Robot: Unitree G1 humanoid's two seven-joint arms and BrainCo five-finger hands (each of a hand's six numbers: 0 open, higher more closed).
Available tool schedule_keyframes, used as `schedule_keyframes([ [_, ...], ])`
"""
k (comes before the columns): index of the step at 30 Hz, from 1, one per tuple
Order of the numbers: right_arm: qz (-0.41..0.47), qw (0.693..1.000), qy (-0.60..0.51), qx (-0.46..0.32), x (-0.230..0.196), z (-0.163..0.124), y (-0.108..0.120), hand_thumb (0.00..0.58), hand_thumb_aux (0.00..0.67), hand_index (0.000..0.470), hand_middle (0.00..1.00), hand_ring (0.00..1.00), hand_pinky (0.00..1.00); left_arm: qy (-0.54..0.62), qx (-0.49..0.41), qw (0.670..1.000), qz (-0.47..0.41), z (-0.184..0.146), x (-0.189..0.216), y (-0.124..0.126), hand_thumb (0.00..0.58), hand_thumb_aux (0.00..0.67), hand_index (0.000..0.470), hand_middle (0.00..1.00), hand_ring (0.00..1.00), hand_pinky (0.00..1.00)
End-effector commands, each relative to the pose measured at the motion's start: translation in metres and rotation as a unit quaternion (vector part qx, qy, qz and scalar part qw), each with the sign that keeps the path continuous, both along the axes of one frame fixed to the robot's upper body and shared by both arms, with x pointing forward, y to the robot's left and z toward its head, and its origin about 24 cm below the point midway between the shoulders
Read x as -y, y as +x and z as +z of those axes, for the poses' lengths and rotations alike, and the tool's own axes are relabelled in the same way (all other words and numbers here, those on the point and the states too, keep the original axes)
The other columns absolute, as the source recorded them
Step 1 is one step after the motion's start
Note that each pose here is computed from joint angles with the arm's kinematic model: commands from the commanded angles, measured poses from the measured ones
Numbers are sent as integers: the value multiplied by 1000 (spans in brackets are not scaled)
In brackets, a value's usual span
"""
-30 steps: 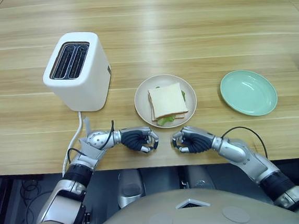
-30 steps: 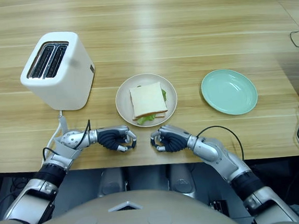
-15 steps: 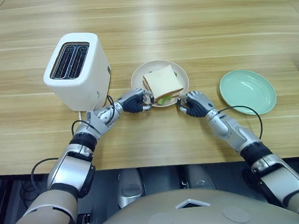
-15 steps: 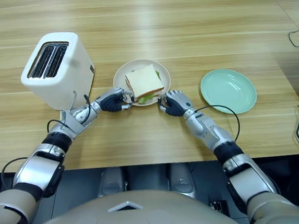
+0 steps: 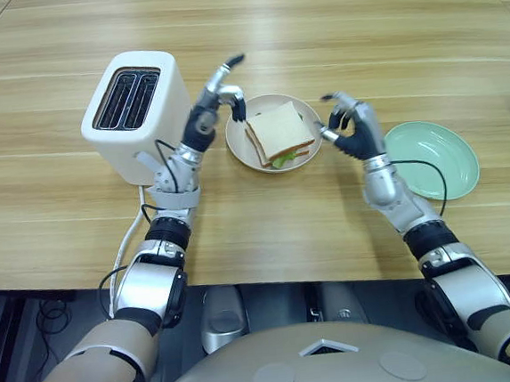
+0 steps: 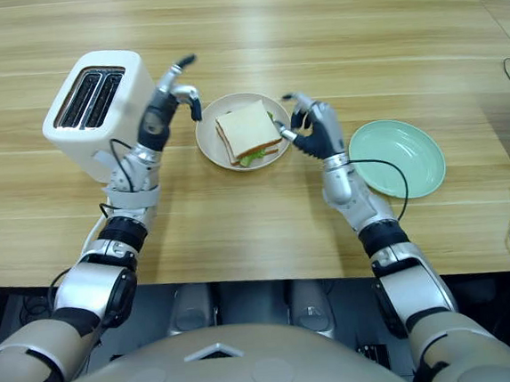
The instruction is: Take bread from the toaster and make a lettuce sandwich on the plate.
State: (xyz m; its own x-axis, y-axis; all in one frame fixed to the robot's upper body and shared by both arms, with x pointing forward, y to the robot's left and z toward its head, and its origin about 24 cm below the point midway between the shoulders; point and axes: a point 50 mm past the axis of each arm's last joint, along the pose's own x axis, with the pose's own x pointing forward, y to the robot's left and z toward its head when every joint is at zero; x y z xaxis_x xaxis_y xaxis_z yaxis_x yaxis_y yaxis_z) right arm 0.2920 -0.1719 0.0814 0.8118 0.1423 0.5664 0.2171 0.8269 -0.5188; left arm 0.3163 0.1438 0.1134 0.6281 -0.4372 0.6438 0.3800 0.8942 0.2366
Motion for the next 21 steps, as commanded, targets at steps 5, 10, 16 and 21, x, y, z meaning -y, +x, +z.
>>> schedule_keyframes([
  [5,13,996,85,16,4,19,-8,0,0,0,0,0,0,-54,-16,998,-14,-5,2,-13,0,0,0,0,0,0],
  [10,9,996,91,10,4,17,-6,0,0,0,0,0,0,-58,-45,997,-9,-17,13,-15,0,0,0,0,0,0],
  [16,5,995,95,11,6,17,-7,0,0,0,0,0,0,-51,-63,997,-5,-24,19,-14,0,0,0,0,0,0],
  [21,4,996,91,11,5,15,-7,0,0,0,0,0,0,-48,-68,997,7,-26,20,-11,0,0,0,0,0,0],
])
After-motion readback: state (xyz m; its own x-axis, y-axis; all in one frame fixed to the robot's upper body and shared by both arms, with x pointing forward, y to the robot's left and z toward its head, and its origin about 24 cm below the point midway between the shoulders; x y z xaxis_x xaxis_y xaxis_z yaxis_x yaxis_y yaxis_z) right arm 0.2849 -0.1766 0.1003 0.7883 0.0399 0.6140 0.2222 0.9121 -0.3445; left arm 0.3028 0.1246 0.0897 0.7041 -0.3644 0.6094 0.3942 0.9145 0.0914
